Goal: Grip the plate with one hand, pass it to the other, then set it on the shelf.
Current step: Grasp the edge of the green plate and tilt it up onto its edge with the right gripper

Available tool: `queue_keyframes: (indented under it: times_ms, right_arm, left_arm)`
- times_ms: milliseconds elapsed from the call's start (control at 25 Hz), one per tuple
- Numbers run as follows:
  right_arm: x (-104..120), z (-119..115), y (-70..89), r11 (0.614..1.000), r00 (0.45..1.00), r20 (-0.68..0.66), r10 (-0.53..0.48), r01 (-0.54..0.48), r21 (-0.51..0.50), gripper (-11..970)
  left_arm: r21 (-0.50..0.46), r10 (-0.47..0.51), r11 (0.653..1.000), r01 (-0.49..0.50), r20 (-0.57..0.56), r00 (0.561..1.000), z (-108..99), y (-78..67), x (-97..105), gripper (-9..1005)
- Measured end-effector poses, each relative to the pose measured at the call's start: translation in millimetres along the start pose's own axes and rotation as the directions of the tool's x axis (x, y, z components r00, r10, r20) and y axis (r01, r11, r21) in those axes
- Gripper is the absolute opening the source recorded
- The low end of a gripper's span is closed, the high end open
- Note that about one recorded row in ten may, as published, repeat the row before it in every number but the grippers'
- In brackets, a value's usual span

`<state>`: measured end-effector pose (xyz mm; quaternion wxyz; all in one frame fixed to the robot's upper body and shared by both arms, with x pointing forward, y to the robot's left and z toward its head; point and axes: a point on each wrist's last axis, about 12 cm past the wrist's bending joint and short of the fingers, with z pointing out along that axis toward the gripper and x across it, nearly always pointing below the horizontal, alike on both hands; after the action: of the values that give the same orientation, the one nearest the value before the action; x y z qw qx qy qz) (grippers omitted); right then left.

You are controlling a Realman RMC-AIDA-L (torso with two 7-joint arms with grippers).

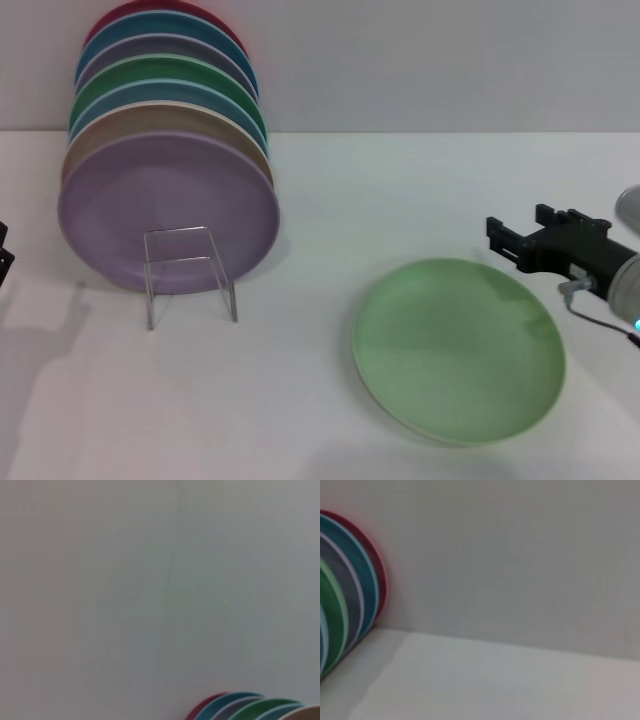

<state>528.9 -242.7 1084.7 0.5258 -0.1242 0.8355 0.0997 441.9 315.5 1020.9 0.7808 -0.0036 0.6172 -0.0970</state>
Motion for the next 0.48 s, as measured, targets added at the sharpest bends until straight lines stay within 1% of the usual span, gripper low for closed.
queue_keyframes:
  times_ms: [40, 80, 120, 200, 240, 280, 320, 360, 400, 440, 480]
  right_arm:
    - [-6.8, -0.4, -9.5, 1.000, 0.998, -0.057, 0.003, -0.004, -0.018, 665]
    - [-6.8, -0.4, -9.5, 1.000, 0.998, -0.057, 0.003, -0.004, -0.018, 665]
    - [-9.5, -1.0, -12.6, 1.000, 0.996, -0.084, -0.003, 0.001, -0.024, 665]
    - [-18.6, -3.2, -17.8, 0.999, 0.990, -0.142, -0.024, 0.019, -0.036, 665]
    - [-27.8, -6.4, -19.9, 0.998, 0.981, -0.191, -0.041, 0.032, -0.048, 665]
    - [-27.8, -6.4, -19.9, 0.998, 0.981, -0.191, -0.041, 0.032, -0.048, 665]
    - [-37.0, -11.2, -20.4, 0.997, 0.970, -0.236, -0.052, 0.038, -0.062, 665]
    - [-41.6, -13.8, -20.4, 0.997, 0.963, -0.263, -0.056, 0.038, -0.072, 665]
    - [-41.6, -13.8, -20.4, 0.997, 0.963, -0.263, -0.056, 0.038, -0.072, 666]
    - [-48.7, -17.0, -19.8, 0.995, 0.945, -0.322, -0.058, 0.031, -0.090, 666]
    - [-48.7, -17.0, -19.8, 0.995, 0.945, -0.322, -0.058, 0.031, -0.090, 666]
  left_arm:
    - [0.004, 0.000, 1.000, 0.000, 0.010, 1.000, 0.0, -0.6, -1.1, 841]
    - [0.008, 0.000, 1.000, 0.000, 0.019, 1.000, 0.0, -1.1, -2.2, 841]
    - [0.009, -0.001, 1.000, 0.001, 0.022, 1.000, -0.1, -1.2, -2.5, 841]
    - [0.008, -0.004, 1.000, 0.004, 0.025, 1.000, -0.3, -1.4, -2.7, 841]
    - [0.007, -0.006, 1.000, 0.006, 0.020, 1.000, -0.4, -2.2, -1.8, 841]
    - [0.007, -0.006, 1.000, 0.006, 0.020, 1.000, -0.4, -2.2, -1.8, 841]
    - [0.008, -0.004, 1.000, 0.004, 0.017, 1.000, -0.4, -2.6, -1.3, 841]
    - [0.009, -0.003, 1.000, 0.003, 0.010, 1.000, 0.0, -3.2, -0.3, 841]
    - [0.009, -0.003, 1.000, 0.003, 0.010, 1.000, 0.0, -3.2, -0.3, 841]
    - [0.009, -0.003, 1.000, 0.003, 0.007, 1.000, 0.5, -3.2, 0.0, 841]
    - [0.009, -0.003, 1.000, 0.003, 0.007, 1.000, 0.5, -3.2, 0.0, 841]
